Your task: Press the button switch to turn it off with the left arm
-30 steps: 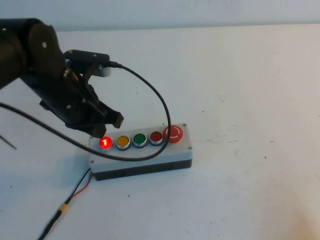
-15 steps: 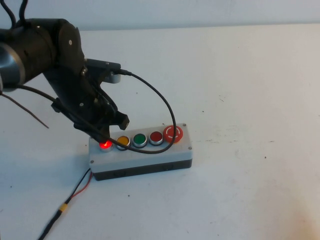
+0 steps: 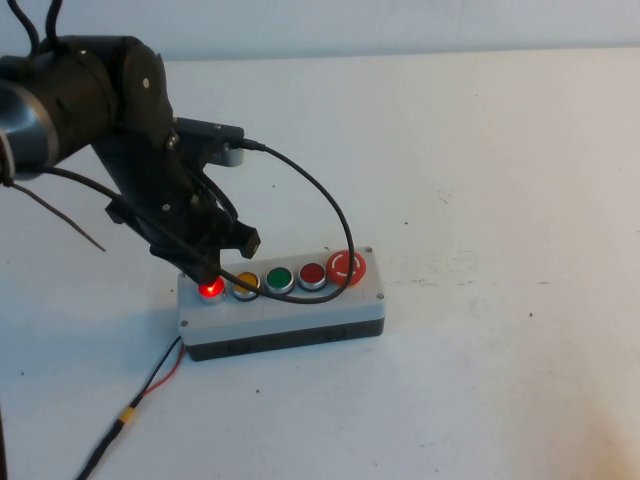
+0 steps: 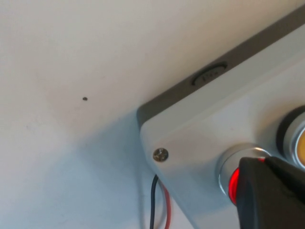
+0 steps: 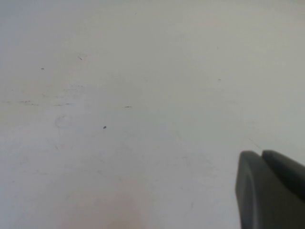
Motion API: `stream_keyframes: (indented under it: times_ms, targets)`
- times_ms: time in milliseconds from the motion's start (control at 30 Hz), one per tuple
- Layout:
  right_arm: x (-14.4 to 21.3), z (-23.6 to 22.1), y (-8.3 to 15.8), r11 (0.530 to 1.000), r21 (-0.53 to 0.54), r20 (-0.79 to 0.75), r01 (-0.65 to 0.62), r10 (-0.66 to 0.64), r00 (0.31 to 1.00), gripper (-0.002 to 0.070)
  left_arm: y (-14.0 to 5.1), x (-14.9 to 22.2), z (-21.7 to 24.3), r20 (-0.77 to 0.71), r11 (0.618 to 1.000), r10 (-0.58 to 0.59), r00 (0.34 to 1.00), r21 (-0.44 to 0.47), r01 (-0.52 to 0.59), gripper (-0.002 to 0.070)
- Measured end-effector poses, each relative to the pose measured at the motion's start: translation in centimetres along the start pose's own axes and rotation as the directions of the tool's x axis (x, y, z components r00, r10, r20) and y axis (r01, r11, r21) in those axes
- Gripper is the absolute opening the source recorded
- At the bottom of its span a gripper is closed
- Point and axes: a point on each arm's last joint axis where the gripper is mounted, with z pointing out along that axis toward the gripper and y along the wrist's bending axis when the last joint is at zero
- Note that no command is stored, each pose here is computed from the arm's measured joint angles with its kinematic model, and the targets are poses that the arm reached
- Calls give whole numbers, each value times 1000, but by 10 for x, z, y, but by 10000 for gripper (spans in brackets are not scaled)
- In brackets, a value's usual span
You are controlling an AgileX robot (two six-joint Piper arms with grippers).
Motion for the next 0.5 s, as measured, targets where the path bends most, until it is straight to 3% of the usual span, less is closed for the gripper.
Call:
stream_keyframes:
  times_ms: [233, 367, 500]
  targets:
    - [0, 0, 0, 1000, 0, 0, 0, 0, 1000, -16, -2, 4, -14, 67, 999, 31, 997, -13, -30, -2]
    - [0, 0, 0, 1000, 0, 0, 0, 0, 1000, -16, -12, 26, -61, 275, 998, 57, 960, -52, -44, -2]
    - [0, 0, 0, 1000, 0, 0, 0, 0, 1000, -16, -22, 78, -111, 495, 994, 81, 865, -99, -37, -2]
